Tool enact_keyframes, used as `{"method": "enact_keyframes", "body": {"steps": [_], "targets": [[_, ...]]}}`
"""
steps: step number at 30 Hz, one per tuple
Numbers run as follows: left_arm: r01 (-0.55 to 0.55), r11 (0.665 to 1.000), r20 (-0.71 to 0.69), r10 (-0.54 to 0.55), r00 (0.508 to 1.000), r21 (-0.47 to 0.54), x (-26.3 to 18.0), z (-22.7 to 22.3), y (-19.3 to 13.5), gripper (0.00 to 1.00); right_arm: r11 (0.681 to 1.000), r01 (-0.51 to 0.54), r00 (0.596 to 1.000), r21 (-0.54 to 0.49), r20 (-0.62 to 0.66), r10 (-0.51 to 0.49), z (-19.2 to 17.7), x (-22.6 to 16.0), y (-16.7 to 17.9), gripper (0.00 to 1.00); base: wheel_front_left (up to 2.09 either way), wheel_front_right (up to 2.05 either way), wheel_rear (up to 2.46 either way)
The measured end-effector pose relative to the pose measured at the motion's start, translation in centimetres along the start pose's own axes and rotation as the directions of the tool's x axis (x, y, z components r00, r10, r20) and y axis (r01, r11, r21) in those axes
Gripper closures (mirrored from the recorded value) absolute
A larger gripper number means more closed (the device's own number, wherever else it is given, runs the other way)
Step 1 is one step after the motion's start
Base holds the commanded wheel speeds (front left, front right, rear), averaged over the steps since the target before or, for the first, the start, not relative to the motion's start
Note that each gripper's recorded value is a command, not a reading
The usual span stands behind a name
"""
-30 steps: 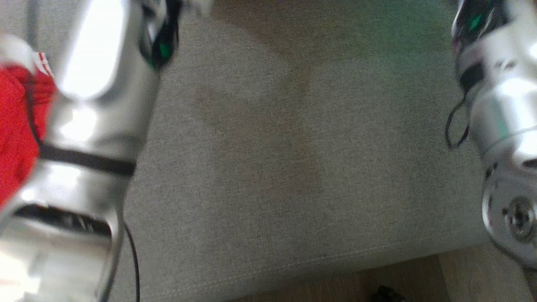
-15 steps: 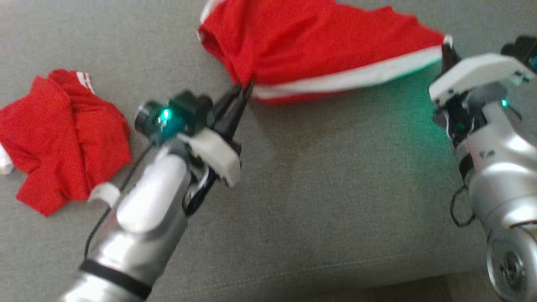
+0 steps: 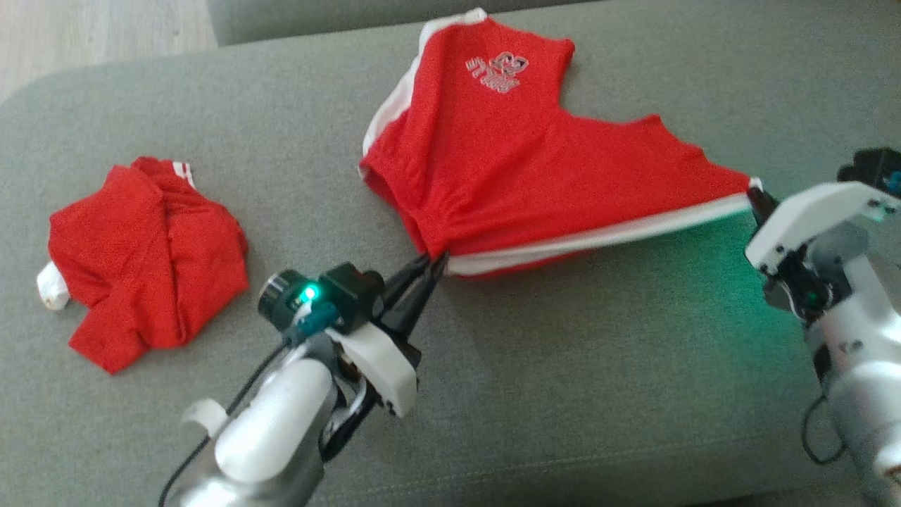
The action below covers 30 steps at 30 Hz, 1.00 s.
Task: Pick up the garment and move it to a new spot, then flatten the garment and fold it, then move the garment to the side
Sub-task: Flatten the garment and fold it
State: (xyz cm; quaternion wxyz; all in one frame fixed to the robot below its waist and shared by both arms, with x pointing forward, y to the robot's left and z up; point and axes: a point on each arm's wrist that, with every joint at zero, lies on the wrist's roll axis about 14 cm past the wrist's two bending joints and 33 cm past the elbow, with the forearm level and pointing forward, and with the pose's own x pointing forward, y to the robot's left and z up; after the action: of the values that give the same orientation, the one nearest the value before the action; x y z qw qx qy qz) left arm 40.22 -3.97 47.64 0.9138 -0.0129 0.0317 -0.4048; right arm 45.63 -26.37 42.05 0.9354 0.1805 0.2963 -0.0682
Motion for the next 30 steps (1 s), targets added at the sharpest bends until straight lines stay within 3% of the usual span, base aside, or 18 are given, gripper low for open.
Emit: {"method": "enact_keyframes", "body": {"steps": [6, 19, 25, 30], "targets": [[0.046, 0.999, 0.003, -0.046, 0.999, -0.004, -0.9, 0.0, -2.8, 1.00, 1.000, 0.023, 0.999, -0.006, -0.024, -0.023, -0.7, -2.4, -2.7, 1.00, 0.00, 0.00, 0.00], [0.203, 0.977, -0.031, -0.205, 0.978, -0.069, -3.8, -1.0, -12.2, 1.00, 0.990, 0.130, 0.987, 0.061, -0.106, -0.123, -4.5, -9.3, -10.5, 1.00, 0.00, 0.00, 0.00], [0.200, 0.974, -0.027, -0.204, 0.979, -0.110, -4.0, -0.8, -13.2, 1.00, 0.985, 0.159, 0.984, 0.070, -0.098, -0.152, -4.1, -11.2, -11.9, 1.00, 0.00, 0.00, 0.00], [0.170, 0.976, -0.026, -0.175, 0.984, -0.133, -3.8, -0.9, -12.4, 1.00, 0.988, 0.148, 0.988, 0.041, -0.057, -0.146, -2.2, -11.4, -9.9, 1.00, 0.00, 0.00, 0.00]]}}
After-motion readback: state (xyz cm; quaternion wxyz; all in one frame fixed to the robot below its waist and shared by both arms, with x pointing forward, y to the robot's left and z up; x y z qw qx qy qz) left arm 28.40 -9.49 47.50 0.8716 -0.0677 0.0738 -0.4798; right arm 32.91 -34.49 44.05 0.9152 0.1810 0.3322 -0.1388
